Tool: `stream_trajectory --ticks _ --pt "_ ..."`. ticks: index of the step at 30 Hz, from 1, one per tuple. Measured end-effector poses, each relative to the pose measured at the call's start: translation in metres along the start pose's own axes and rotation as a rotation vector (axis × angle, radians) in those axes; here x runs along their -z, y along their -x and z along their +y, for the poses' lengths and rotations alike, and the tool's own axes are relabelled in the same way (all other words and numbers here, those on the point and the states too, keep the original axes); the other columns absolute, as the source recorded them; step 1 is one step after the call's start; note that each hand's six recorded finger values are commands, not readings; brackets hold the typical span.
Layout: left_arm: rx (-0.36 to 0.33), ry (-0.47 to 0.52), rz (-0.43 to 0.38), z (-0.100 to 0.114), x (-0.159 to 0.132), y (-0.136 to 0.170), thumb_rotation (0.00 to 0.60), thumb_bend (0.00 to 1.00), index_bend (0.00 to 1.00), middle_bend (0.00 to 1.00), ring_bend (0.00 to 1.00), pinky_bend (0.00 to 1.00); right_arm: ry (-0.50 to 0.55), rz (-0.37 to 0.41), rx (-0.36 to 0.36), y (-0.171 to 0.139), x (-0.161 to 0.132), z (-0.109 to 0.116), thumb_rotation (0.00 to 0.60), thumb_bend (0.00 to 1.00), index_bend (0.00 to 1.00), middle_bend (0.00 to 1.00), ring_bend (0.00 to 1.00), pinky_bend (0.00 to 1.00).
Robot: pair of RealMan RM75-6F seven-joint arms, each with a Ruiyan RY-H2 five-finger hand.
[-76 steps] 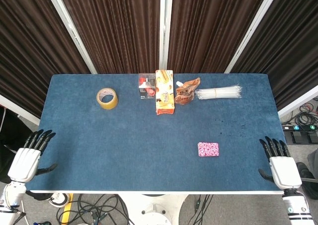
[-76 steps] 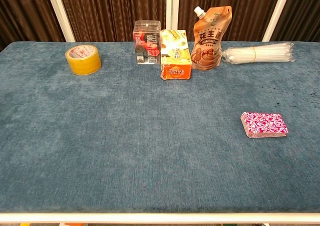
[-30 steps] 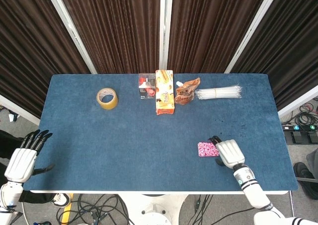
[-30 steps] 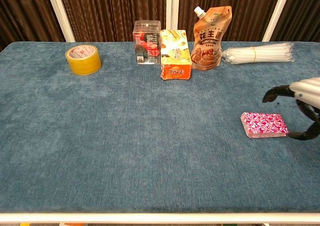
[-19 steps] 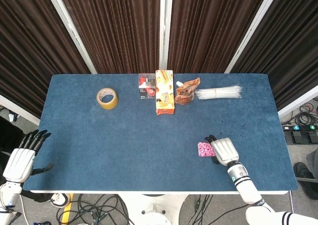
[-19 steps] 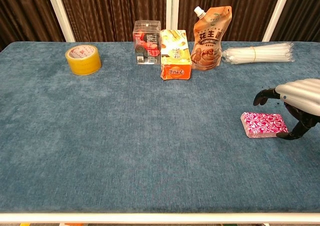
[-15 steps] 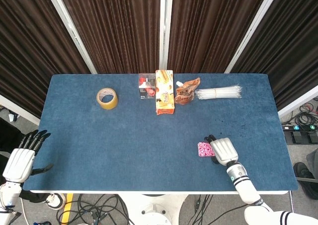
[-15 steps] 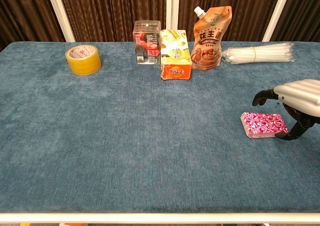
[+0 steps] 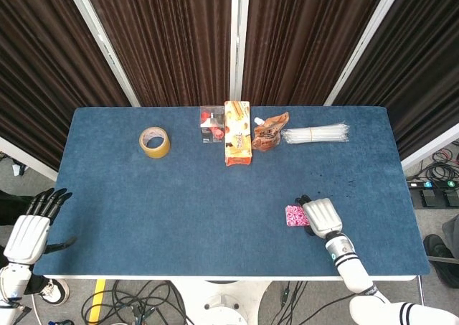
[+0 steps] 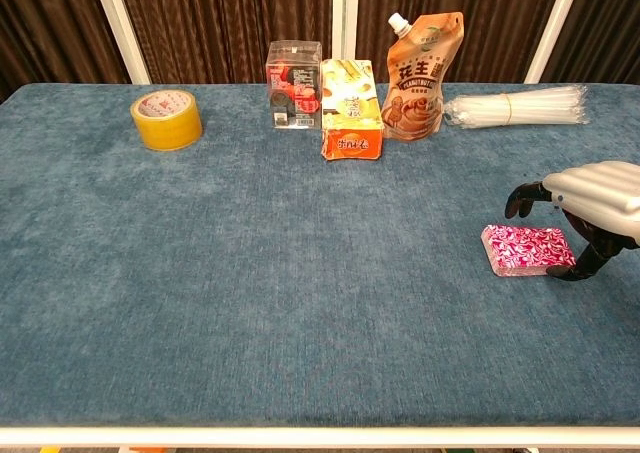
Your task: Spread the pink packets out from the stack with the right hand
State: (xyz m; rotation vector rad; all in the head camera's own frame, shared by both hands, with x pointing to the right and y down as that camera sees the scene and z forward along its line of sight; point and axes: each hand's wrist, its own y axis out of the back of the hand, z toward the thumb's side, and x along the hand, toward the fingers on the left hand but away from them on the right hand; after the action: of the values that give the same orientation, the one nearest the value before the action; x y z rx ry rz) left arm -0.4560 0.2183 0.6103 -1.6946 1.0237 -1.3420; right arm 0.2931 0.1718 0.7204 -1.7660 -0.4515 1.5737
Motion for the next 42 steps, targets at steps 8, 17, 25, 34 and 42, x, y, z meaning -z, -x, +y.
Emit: stream_trajectory --ticks 8,17,25,34,42 --pt "0.003 0.004 0.004 -0.0008 0.0015 0.0005 0.600 0.00 0.13 0.09 0.00 0.10 0.001 -0.002 -0.008 0.0021 -0.0019 -0.0027 0.600 0.16 0.28 0.27 0.71 0.78" --pt "0.006 0.005 0.004 -0.0014 0.0019 0.0006 0.600 0.00 0.13 0.09 0.00 0.10 -0.003 -0.002 -0.012 0.0049 -0.0043 -0.0029 0.600 0.16 0.29 0.27 0.71 0.78" --pt "0.006 0.004 0.005 -0.0005 0.0021 0.0004 0.600 0.00 0.13 0.09 0.00 0.10 -0.002 0.000 -0.012 0.0072 -0.0061 -0.0017 0.600 0.17 0.32 0.30 0.71 0.78" --pt "0.007 0.005 0.008 -0.0008 0.0027 0.0002 0.600 0.00 0.13 0.09 0.00 0.10 -0.004 -0.002 -0.020 0.0094 -0.0065 -0.0027 0.600 0.18 0.35 0.32 0.71 0.78" --pt "0.007 0.006 0.007 -0.0009 0.0028 0.0006 0.600 0.00 0.13 0.09 0.00 0.10 -0.003 -0.005 -0.010 0.0096 -0.0066 -0.0015 0.600 0.20 0.38 0.35 0.73 0.78"
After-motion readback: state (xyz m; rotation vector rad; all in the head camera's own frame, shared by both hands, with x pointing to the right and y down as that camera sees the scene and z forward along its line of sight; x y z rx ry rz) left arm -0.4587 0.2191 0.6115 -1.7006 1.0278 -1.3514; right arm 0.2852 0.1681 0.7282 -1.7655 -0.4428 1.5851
